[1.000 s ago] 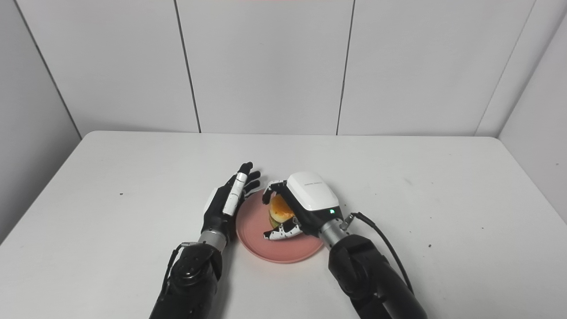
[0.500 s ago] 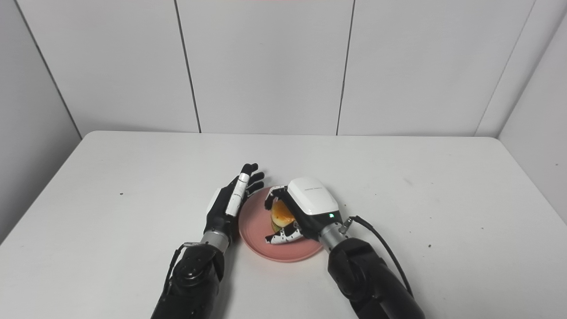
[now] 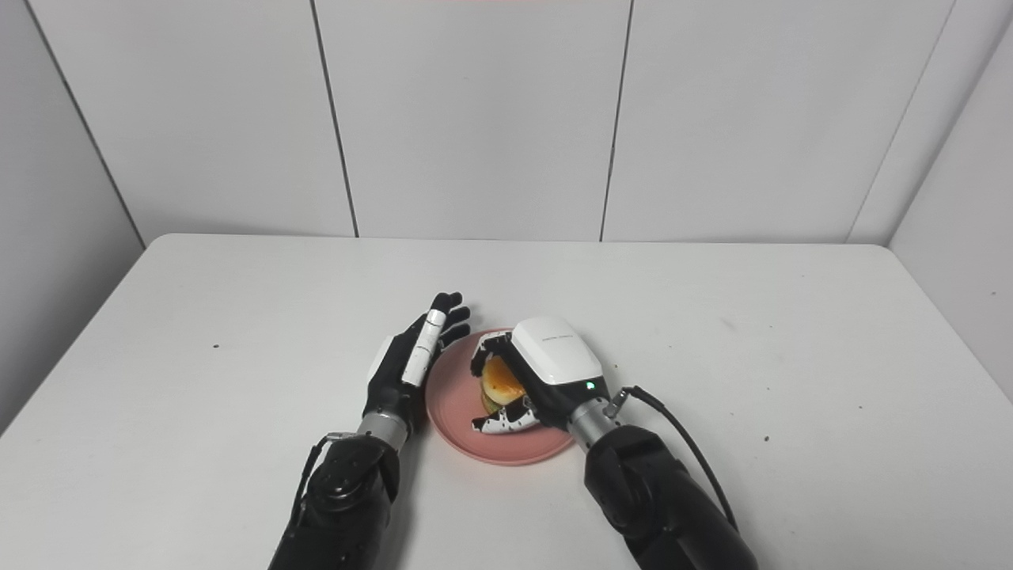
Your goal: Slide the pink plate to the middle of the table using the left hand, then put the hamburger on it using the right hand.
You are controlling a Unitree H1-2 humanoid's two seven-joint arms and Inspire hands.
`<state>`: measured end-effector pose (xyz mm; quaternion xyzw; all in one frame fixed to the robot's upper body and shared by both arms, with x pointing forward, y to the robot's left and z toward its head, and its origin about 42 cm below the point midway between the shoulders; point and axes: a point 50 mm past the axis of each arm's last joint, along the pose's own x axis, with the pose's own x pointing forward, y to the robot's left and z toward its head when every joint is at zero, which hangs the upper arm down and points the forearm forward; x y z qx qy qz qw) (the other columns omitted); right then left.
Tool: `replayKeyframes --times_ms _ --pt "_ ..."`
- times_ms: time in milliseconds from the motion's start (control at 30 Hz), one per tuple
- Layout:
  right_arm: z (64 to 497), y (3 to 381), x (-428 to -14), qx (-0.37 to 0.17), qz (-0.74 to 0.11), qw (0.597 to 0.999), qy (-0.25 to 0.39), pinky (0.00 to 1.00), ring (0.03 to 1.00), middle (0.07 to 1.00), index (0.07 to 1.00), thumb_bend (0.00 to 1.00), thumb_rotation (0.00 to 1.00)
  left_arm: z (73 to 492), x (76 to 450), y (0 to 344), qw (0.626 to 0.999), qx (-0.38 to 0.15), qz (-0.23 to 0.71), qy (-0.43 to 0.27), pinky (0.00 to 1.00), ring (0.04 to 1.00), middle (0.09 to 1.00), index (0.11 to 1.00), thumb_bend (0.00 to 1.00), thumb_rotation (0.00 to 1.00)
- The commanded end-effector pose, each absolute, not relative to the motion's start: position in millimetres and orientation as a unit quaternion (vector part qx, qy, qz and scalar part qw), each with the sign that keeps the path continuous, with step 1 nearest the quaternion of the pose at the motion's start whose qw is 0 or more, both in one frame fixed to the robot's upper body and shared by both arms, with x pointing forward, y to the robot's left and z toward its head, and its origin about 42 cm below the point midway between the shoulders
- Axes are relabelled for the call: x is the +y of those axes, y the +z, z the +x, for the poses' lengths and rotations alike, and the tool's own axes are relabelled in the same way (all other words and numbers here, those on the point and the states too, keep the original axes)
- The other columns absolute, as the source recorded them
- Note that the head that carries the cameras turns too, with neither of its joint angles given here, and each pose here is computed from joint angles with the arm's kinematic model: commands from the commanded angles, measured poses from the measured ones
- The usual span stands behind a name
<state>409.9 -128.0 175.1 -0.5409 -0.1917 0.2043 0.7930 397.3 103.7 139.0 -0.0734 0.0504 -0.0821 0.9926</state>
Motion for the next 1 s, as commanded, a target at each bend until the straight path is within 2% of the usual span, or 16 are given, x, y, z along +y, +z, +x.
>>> replayKeyframes --times_ms 0,33,100,133,300,567,800,967 --pt "413.3 191.4 -124.4 -0.213 -0.54 0.788 0.206 0.42 0.525 0.601 0.495 0.51 0.17 401.0 95.2 149.4 0.991 0.038 -0.074 -0.102 0.79 0.886 0.87 0.821 0.86 0.86" --pt "413.1 191.4 -124.7 -0.211 -0.54 0.788 0.207 0.44 0.553 0.628 0.569 0.66 0.36 401.0 95.2 149.5 0.991 0.038 -0.074 -0.103 0.8 0.893 0.877 0.824 0.86 0.86" --pt "412.7 191.7 -125.8 -0.208 -0.541 0.787 0.211 0.46 0.574 0.648 0.613 0.75 0.48 401.2 94.9 150.1 0.991 0.037 -0.071 -0.104 0.81 0.898 0.883 0.827 0.86 0.86" --pt "412.5 191.9 -126.2 -0.206 -0.541 0.787 0.212 0.47 0.584 0.658 0.623 0.78 0.5 401.3 94.8 150.3 0.992 0.036 -0.068 -0.104 0.82 0.9 0.884 0.827 0.86 0.87" --pt "412.1 193.3 -127.5 -0.203 -0.542 0.786 0.217 0.51 0.623 0.683 0.642 0.83 0.56 402.2 94.5 151.0 0.992 0.036 -0.065 -0.103 0.86 0.899 0.884 0.825 0.85 0.87" --pt "412.8 194.5 -129.2 -0.203 -0.54 0.786 0.223 0.58 0.677 0.715 0.678 0.84 0.61 402.9 94.1 153.3 0.992 0.036 -0.061 -0.104 0.87 0.879 0.873 0.819 0.85 0.87" --pt "412.7 195.1 -131.2 -0.208 -0.54 0.785 0.222 0.64 0.726 0.748 0.679 0.85 0.6 403.6 93.3 153.3 0.992 0.035 -0.061 -0.105 0.88 0.876 0.88 0.821 0.85 0.86" --pt "413.5 197.6 -130.9 -0.218 -0.54 0.783 0.218 0.63 0.73 0.752 0.674 0.85 0.61 403.9 92.7 153.2 0.992 0.036 -0.066 -0.105 0.89 0.883 0.891 0.821 0.86 0.86"
